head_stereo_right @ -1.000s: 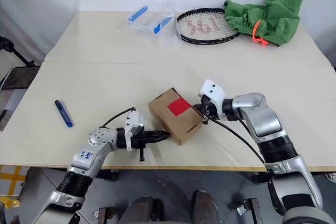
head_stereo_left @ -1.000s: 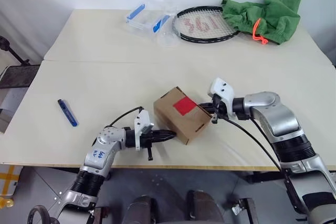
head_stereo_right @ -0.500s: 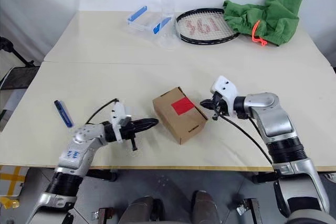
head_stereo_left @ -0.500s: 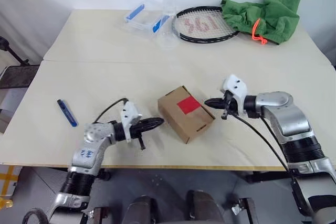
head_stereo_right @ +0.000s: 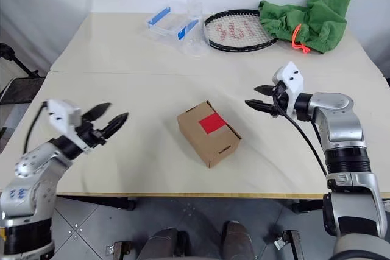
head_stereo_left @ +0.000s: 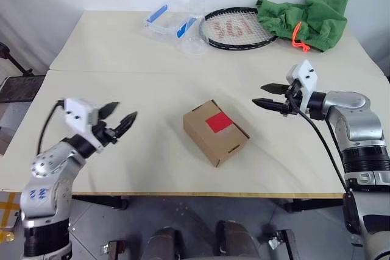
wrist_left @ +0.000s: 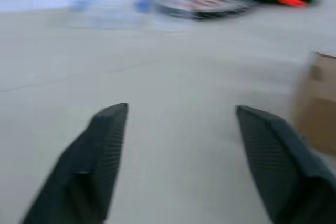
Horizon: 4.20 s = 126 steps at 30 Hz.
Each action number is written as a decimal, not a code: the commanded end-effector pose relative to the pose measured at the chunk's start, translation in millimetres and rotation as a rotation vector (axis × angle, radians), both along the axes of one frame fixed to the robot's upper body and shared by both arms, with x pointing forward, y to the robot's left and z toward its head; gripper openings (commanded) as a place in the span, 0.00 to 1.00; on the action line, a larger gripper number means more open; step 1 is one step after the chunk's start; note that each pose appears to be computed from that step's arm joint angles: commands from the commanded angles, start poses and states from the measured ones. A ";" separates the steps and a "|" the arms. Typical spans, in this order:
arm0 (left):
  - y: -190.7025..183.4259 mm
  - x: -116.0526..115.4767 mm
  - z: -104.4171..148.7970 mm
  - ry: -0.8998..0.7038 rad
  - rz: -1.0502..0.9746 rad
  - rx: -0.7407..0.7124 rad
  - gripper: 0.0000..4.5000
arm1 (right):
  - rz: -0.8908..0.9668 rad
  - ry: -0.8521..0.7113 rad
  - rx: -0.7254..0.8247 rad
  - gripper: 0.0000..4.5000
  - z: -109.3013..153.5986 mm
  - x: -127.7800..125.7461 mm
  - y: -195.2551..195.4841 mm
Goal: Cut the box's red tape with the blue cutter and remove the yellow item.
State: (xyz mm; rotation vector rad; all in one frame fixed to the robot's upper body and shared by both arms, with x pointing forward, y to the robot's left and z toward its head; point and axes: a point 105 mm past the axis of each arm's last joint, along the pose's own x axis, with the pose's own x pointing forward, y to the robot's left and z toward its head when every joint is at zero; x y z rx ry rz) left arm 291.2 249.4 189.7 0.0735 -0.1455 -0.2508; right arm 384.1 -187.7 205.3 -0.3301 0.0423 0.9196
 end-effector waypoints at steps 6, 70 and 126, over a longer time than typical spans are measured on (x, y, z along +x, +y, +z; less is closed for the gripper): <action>29.8 -41.5 17.6 -0.061 0.327 -0.023 1.00 | 0.098 -0.115 0.060 1.00 26.5 7.9 8.3; 67.4 -9.0 -92.6 0.705 0.667 -0.258 0.10 | 0.098 -0.064 0.113 1.00 13.8 15.0 42.5; 50.5 -1.1 -110.2 0.770 0.434 -0.210 0.09 | 0.064 -0.083 0.107 1.00 19.7 13.3 35.1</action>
